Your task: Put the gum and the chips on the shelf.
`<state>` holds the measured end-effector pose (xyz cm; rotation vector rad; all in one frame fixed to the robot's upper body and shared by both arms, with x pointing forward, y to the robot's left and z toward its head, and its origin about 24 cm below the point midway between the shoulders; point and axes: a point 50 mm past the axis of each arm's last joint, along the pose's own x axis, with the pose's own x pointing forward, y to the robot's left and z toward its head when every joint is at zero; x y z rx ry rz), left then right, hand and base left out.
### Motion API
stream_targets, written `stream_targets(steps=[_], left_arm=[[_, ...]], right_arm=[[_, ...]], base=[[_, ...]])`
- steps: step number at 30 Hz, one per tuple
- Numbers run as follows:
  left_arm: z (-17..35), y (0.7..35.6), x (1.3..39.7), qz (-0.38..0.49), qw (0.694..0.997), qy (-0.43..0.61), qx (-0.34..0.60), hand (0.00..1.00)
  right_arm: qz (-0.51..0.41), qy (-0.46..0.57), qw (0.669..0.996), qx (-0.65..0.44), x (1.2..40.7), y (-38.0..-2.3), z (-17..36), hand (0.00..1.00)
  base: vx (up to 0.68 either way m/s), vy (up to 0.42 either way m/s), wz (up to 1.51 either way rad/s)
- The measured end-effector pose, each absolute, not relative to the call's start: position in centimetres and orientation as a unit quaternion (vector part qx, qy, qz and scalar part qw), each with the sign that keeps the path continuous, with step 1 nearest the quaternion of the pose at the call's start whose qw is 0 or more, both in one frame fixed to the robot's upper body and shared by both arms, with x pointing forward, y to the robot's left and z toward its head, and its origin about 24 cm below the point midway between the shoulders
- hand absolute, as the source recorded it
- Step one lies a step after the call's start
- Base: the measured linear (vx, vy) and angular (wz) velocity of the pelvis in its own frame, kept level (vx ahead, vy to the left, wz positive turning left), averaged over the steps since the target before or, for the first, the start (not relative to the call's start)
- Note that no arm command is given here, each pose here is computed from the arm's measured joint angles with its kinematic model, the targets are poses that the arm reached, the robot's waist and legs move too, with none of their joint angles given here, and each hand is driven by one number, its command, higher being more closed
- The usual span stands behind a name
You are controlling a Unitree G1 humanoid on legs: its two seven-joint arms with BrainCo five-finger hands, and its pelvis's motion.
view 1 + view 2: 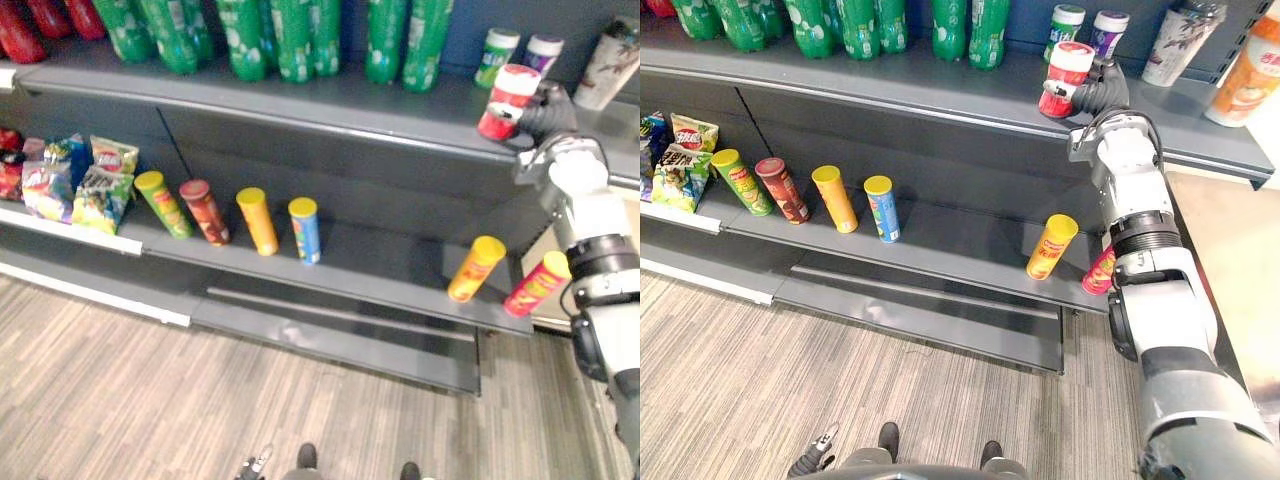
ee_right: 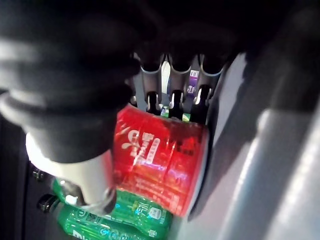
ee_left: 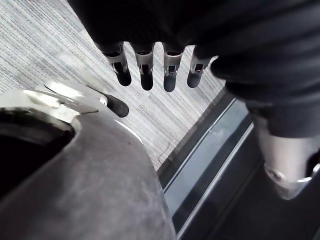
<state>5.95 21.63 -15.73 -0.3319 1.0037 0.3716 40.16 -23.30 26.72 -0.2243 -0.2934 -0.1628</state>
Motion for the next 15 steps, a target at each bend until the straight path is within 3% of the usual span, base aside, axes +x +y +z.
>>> stream_targets(steps=[15], left_arm=[[-15.4,21.9,7.3,0.158,0.859,0.463,-0.149,0.00]], right_arm=[[-0.112,-0.183,0.969,-0.125,39.7,-25.2,29.3,1.00]], base=[[-0.01,-0.009,0.06]])
